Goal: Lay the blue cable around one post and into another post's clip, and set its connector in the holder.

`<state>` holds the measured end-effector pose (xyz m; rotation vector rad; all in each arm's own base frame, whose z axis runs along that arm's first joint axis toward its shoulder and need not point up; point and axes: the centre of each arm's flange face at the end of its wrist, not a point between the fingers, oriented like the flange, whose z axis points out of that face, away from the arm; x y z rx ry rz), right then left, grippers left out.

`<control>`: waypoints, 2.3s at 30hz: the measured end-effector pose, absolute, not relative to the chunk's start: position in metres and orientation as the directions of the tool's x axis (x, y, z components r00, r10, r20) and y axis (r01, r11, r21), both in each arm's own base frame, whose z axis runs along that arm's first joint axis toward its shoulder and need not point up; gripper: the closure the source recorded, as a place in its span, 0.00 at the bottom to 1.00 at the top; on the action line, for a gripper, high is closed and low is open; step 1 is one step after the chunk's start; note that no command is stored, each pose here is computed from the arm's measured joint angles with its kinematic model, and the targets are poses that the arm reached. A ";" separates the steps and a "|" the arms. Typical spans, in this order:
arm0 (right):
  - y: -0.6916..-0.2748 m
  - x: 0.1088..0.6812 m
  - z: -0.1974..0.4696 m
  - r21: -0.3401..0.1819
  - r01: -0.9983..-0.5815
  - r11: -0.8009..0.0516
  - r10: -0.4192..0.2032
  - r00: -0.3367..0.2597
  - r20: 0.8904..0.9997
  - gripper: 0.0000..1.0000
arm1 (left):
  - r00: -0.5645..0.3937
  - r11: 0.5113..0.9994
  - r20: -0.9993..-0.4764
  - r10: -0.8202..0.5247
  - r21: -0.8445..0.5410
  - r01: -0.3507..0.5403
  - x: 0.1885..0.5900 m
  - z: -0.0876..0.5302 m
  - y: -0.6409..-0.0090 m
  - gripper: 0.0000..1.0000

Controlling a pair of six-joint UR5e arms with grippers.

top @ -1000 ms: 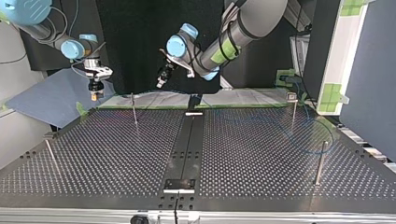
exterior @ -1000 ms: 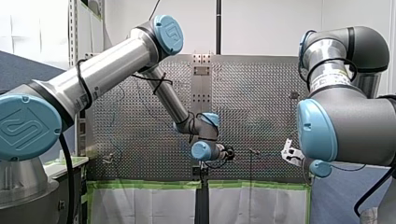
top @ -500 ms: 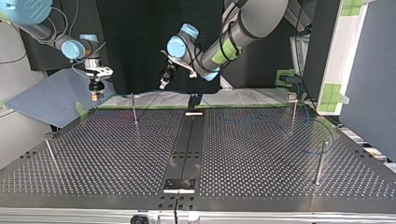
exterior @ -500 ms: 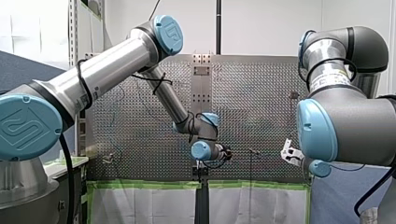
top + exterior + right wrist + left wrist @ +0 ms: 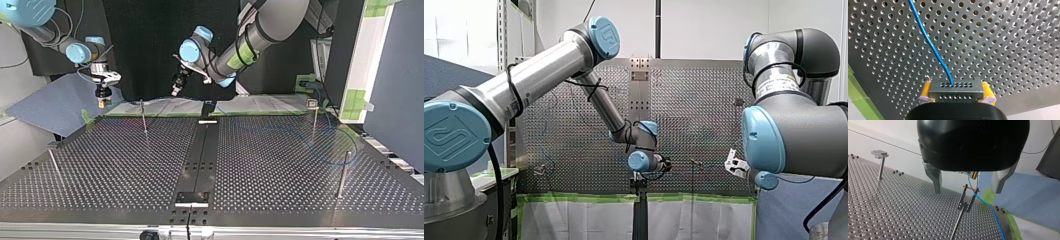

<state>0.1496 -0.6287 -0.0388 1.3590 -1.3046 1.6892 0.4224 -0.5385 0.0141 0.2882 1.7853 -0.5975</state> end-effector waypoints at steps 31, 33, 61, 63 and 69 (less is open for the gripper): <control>-0.629 0.150 -0.039 -0.319 -0.886 -0.337 -0.122 -0.295 0.948 0.98 | -0.303 0.869 -0.953 -0.009 -0.157 0.469 0.401 0.019 -0.534 0.01; -0.629 0.150 -0.039 -0.319 -0.886 -0.338 -0.122 -0.295 0.948 0.98 | -0.290 0.869 -0.957 0.006 -0.139 0.475 0.392 0.024 -0.536 0.01; -0.628 0.152 -0.039 -0.338 -0.876 -0.345 -0.132 -0.311 0.941 0.98 | -0.168 0.839 -0.970 -0.174 -0.235 0.491 0.384 0.108 -0.484 0.01; -0.628 0.152 -0.039 -0.337 -0.876 -0.346 -0.132 -0.310 0.941 0.98 | -0.158 0.839 -0.971 -0.181 -0.236 0.490 0.388 0.114 -0.475 0.01; -0.628 0.153 -0.039 -0.336 -0.875 -0.347 -0.132 -0.309 0.942 0.98 | -0.128 0.853 -0.971 -0.204 -0.240 0.463 0.399 0.129 -0.447 0.01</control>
